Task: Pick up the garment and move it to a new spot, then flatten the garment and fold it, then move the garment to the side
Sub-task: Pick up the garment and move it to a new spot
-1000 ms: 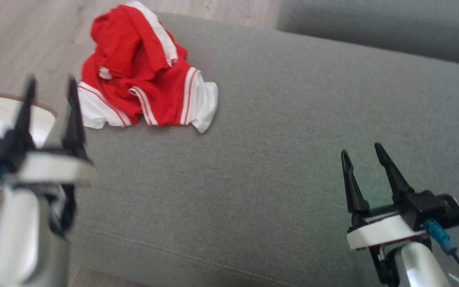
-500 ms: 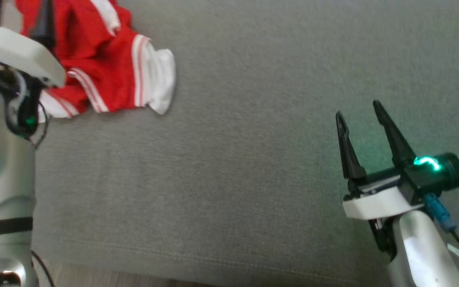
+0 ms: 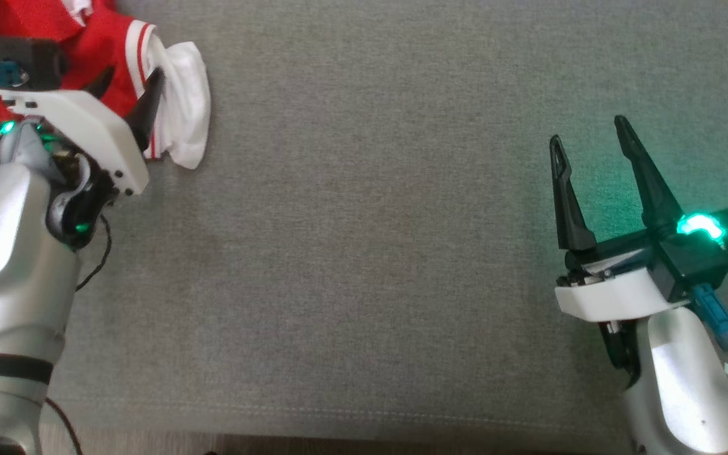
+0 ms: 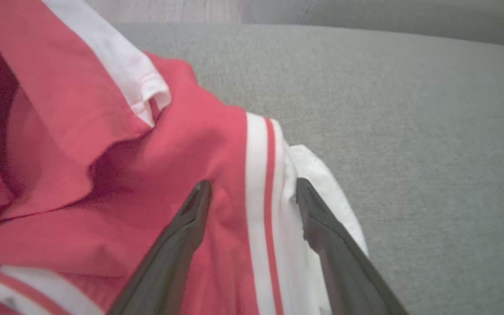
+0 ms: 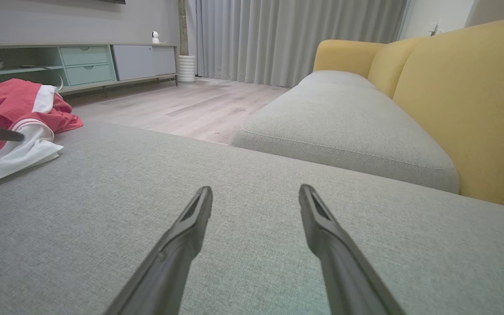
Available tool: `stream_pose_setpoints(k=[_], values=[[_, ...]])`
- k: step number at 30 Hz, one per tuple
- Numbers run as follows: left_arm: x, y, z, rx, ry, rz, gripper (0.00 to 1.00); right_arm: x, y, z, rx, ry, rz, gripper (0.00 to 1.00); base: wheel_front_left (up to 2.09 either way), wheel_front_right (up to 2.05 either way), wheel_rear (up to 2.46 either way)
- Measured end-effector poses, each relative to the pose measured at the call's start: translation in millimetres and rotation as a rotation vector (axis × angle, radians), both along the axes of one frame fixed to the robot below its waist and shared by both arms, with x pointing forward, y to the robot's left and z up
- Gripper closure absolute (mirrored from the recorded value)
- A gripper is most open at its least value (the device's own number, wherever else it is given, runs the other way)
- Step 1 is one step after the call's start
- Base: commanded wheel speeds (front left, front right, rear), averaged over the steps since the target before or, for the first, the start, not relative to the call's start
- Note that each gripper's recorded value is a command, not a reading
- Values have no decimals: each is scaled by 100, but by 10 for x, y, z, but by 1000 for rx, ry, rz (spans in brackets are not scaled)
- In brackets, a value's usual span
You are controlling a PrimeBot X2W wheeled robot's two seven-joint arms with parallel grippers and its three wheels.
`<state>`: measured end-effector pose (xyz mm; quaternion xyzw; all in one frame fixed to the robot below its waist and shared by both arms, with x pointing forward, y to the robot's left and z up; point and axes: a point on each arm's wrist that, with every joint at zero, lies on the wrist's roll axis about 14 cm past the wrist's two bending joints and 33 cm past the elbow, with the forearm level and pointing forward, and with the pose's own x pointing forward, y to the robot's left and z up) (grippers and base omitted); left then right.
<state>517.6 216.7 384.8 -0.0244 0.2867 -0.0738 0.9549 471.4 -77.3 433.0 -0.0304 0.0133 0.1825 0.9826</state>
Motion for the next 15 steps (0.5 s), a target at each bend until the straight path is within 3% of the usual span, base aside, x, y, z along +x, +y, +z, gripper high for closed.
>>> stream_pose_setpoints(k=[9,10,12,13,15], values=[[-27,-47,-307,-8,157,-25,0,18,-112,-35,-10,5,-27,0,0,0,0],[-15,-49,-311,-9,167,-28,11,18,-130,-36,-12,5,-32,0,0,0,0],[0,-41,-322,2,180,-37,80,16,-161,-37,-15,6,-40,0,0,0,0],[5,-26,-321,3,181,-35,100,15,-175,-33,-16,5,-44,0,0,0,0],[3,-19,-313,2,180,-37,100,13,-190,-17,-12,3,-48,0,0,0,0]])
